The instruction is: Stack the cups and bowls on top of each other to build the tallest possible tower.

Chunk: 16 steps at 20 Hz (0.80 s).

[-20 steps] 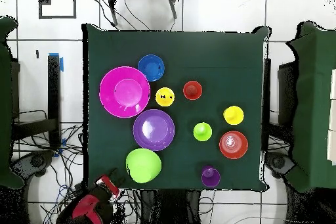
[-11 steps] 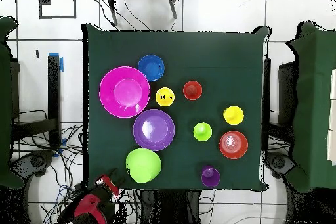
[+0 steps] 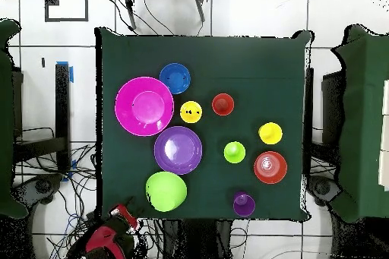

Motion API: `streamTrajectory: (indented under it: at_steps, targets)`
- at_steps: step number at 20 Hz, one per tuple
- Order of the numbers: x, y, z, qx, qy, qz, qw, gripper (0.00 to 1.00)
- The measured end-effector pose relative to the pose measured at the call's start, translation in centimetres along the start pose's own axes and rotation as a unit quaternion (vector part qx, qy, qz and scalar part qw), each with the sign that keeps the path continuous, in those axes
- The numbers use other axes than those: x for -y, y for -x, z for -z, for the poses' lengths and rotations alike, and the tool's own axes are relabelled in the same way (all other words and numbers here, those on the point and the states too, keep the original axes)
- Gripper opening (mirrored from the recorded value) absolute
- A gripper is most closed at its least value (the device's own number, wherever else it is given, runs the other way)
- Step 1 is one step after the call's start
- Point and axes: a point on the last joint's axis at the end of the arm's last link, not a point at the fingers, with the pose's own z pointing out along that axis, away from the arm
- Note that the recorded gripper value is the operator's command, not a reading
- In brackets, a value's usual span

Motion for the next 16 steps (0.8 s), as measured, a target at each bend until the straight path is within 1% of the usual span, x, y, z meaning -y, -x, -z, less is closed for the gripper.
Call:
streamTrajectory:
  at_steps: [3,4,9,13,15,16]
  targets:
    - [0.3,-0.2,0.5,-0.006,-0.001,0.002,1.0,1.0]
    - [0.7,-0.6,1.0,-0.013,-0.002,0.006,0.9999,1.0]
    - [2.3,-2.0,2.4,-0.033,-0.009,0.02,0.9992,1.0]
    - [3.8,-2.2,3.8,-0.043,-0.015,0.028,0.9985,1.0]
    - [4.1,-2.1,4.1,-0.044,-0.017,0.029,0.9985,1.0]
    - [4.6,-2.1,4.6,-0.045,-0.019,0.03,0.9984,1.0]
